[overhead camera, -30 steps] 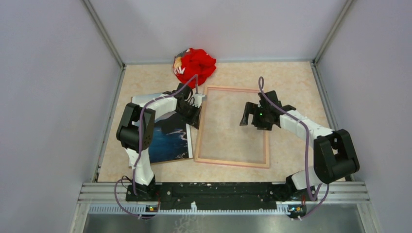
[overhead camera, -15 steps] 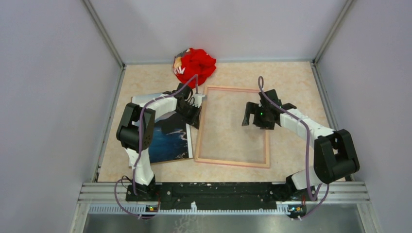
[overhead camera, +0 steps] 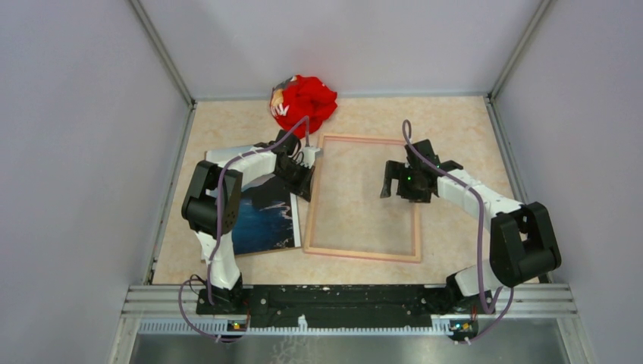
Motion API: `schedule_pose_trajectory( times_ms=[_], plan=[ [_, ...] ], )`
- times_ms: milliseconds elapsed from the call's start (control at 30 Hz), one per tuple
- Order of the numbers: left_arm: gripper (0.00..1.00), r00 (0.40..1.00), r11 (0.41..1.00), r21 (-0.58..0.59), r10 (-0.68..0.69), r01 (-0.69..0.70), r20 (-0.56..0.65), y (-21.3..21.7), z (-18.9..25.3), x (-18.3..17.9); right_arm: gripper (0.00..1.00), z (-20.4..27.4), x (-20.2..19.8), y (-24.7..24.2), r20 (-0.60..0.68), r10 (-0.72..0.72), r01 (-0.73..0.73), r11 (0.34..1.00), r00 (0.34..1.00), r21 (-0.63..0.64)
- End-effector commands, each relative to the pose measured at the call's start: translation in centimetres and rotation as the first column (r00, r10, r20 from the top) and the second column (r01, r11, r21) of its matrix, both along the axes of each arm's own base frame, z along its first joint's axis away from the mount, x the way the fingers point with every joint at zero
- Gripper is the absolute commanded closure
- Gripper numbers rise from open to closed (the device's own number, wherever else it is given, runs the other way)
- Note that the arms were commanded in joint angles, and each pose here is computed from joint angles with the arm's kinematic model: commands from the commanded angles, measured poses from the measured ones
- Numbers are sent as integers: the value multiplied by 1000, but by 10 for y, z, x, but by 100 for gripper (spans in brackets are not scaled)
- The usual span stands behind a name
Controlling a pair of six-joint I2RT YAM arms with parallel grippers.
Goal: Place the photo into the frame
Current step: Place the photo frame item in the photo frame.
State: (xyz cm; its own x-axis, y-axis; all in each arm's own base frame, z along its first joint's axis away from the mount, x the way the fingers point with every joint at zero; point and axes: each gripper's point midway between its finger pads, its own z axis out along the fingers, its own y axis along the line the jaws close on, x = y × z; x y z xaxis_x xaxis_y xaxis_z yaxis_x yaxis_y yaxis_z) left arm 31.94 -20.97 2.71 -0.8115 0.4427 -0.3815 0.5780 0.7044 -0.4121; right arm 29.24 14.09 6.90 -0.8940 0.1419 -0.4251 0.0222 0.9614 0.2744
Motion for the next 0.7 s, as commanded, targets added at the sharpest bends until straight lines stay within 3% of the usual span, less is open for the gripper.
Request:
schedule_pose_trajectory(
  times_ms=[0, 667],
  plan=[
    [100, 998, 998, -53, -28, 31, 54, -11, 20, 5, 1, 17, 14, -6, 60, -10, 11, 1000, 998, -7],
    [100, 998, 998, -52, -33, 36, 54, -10, 20, 4, 1, 28, 22, -38, 103, -85, 92, 994, 991, -59]
  ],
)
